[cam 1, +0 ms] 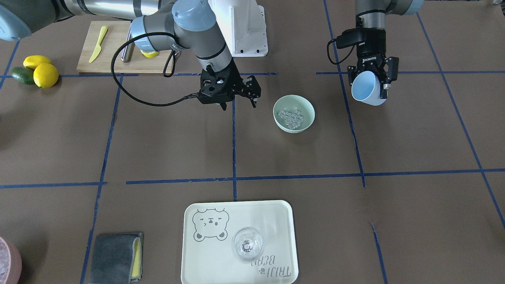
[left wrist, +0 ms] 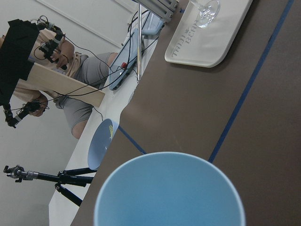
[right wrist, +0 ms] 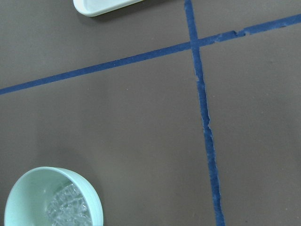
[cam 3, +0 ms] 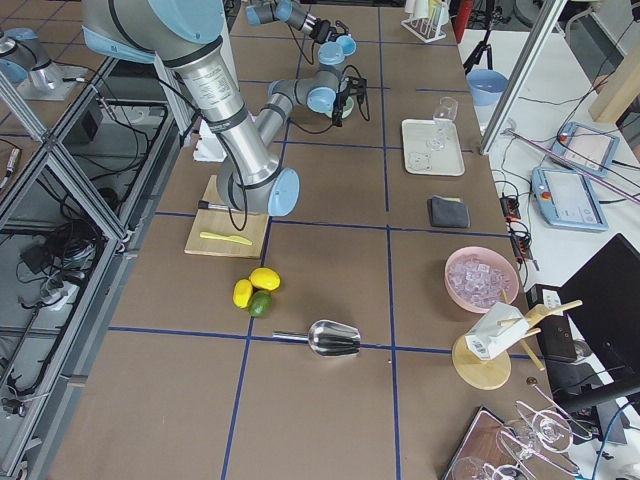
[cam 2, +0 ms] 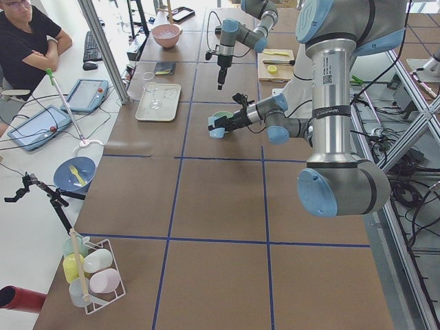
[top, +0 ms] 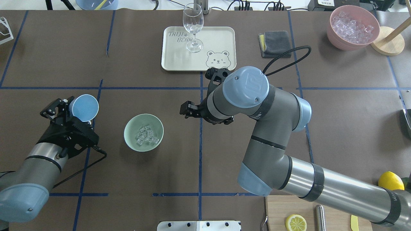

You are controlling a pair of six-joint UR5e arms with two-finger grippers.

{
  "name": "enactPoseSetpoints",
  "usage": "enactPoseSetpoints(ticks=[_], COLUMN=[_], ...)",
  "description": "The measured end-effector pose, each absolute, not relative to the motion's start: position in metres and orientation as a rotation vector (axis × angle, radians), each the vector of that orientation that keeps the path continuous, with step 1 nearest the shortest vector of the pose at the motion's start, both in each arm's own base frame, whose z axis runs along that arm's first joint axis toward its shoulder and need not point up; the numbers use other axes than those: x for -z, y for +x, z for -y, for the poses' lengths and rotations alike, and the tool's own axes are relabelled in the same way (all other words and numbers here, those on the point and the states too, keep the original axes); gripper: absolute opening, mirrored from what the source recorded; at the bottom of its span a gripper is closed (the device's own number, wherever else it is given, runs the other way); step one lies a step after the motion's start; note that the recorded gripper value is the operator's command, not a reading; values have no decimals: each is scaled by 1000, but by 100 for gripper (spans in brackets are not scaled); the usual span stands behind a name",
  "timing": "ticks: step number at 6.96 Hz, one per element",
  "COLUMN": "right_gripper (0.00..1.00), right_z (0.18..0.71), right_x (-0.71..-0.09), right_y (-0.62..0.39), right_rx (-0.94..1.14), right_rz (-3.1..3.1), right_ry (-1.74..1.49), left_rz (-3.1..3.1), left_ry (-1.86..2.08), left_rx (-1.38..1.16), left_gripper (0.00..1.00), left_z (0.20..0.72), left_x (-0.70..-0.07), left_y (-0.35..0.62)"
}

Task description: Pour ice into bowl

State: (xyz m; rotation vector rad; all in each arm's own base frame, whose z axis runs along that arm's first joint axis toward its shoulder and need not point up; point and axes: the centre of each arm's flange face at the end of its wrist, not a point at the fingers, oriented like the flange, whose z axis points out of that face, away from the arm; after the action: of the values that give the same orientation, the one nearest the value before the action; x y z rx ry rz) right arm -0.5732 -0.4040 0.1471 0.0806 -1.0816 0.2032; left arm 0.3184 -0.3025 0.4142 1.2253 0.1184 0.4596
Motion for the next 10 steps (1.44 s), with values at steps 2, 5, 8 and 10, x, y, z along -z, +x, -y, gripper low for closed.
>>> enactPoseSetpoints(ticks=[2,5,8,10], right_gripper=[100,100,0,0], right_z=[394,390,379,378], right_x=[-127,-109,-114,-117], right_y=[-614,-688,-713,-716], right_rx=[-215,-213,-197,-193], right_rz=[1064,987,951,944], right_ry=[93,107,98,97], left_rz=[-171,-195,-269,-264], left_ry=[1275,1279,1251,1226], left_rx=[-360,-268,-137,-121], left_gripper=[0,0,0,0], left_z=[307,314,316,317], left_x=[-469,-512,-521,-539], left_y=[273,250,244,245])
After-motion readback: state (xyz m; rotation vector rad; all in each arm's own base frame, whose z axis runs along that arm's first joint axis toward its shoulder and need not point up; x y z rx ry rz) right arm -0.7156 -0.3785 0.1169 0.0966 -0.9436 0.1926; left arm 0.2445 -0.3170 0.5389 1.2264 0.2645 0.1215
